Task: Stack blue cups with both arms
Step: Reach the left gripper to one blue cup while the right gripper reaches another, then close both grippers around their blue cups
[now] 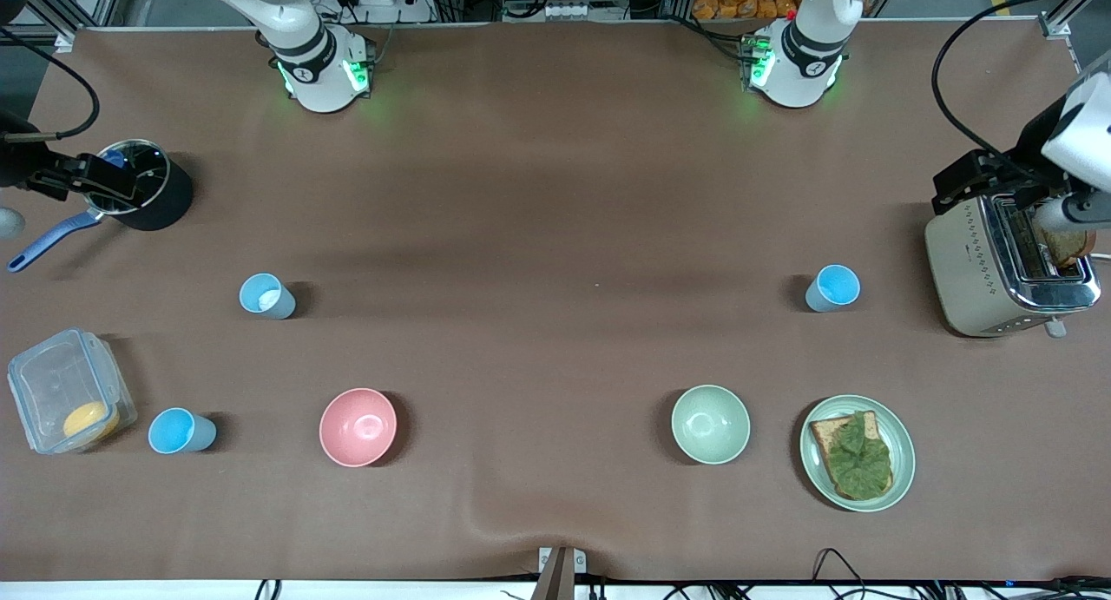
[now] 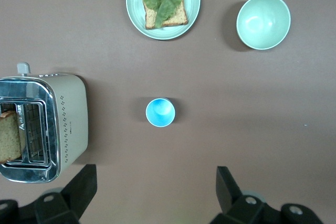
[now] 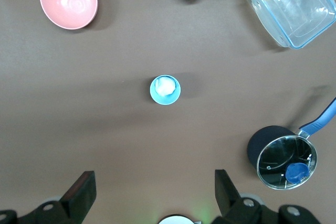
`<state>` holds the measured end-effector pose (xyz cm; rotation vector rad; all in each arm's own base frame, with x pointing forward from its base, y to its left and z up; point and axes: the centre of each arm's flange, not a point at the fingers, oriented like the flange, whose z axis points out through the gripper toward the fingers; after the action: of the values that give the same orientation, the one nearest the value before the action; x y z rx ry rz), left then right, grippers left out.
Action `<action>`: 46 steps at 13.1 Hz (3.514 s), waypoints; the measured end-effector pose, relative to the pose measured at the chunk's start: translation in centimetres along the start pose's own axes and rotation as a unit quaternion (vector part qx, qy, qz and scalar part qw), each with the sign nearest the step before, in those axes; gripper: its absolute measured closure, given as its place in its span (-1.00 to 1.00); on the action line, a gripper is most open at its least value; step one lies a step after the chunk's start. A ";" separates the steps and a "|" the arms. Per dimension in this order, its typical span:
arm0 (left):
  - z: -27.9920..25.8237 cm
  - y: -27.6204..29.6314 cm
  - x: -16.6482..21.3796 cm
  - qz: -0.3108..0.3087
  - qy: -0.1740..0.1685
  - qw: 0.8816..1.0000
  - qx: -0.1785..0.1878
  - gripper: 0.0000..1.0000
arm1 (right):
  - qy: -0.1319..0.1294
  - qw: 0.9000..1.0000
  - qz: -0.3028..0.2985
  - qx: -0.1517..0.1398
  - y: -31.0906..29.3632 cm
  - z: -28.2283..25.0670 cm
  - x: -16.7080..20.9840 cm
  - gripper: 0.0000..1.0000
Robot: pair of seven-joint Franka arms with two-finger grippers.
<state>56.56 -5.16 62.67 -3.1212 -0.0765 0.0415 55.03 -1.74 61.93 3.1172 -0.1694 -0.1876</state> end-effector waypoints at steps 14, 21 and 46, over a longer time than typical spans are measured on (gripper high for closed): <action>30.8 -3.8 -0.7 0.003 0.010 1.000 0.029 -1.00 | -0.009 1.000 0.001 -0.001 -0.1 0.9 0.6 -1.00; 35.7 -4.9 -3.2 -0.003 0.022 1.000 0.019 -1.00 | -0.061 0.998 0.002 -0.008 -0.3 6.3 3.3 -1.00; 32.6 -2.1 -1.4 0.020 0.086 0.996 0.007 0.93 | -0.092 0.995 -0.040 -0.002 4.5 38.5 7.1 0.57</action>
<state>54.17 -2.51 30.17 -3.0969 -0.0096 -0.2248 56.97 -7.27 22.96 3.1019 -0.0460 -0.4760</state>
